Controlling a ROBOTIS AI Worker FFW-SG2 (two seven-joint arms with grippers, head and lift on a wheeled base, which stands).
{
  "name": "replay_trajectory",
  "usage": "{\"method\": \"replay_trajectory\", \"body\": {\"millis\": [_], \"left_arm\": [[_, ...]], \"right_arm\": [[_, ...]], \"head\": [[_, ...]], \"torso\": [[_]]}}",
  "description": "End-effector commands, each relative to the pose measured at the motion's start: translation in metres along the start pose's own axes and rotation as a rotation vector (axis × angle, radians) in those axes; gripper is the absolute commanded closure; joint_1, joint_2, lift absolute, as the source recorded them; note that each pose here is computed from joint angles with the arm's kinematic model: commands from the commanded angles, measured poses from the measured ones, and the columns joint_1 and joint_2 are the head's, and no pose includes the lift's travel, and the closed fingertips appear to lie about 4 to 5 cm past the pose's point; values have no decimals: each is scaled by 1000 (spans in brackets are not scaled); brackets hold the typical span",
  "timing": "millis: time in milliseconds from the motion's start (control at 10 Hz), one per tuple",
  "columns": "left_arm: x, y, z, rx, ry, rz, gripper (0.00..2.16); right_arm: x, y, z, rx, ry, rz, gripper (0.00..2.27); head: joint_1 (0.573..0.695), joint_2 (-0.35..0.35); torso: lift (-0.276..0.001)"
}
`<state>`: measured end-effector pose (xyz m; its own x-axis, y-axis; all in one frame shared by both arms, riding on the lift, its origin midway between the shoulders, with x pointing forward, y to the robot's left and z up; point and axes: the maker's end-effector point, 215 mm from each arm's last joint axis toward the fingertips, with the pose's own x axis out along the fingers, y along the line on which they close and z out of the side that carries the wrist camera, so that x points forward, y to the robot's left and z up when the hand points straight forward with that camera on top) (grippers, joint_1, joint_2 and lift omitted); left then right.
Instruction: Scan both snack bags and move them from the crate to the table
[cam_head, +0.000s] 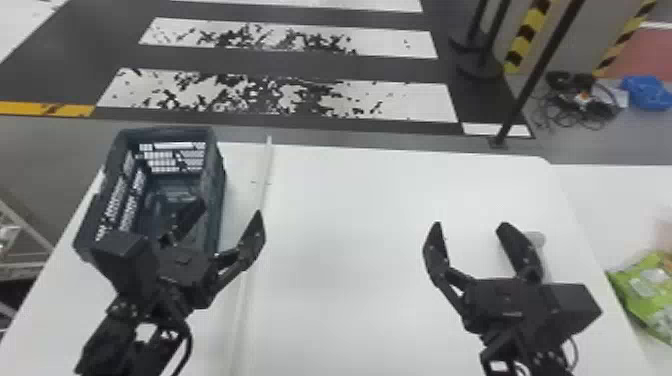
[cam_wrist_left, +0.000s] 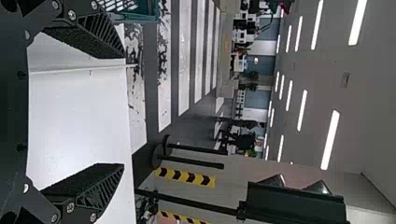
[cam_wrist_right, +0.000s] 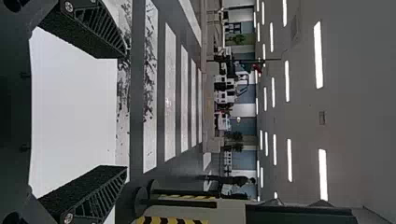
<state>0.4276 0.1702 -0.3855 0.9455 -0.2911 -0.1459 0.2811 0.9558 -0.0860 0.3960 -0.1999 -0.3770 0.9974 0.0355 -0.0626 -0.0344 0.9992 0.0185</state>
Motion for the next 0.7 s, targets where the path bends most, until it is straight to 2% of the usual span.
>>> {"method": "replay_trajectory", "body": {"millis": [0, 600], "left_arm": [[0, 0, 0, 0, 0, 0, 178], [0, -1, 1, 0, -1, 0, 178]], "right_arm": [[1, 2, 1, 2, -1, 2, 83], [1, 2, 0, -1, 4, 3, 83]], "head": [[695, -42], [695, -39]], "torso": [[-35], [-35]]}}
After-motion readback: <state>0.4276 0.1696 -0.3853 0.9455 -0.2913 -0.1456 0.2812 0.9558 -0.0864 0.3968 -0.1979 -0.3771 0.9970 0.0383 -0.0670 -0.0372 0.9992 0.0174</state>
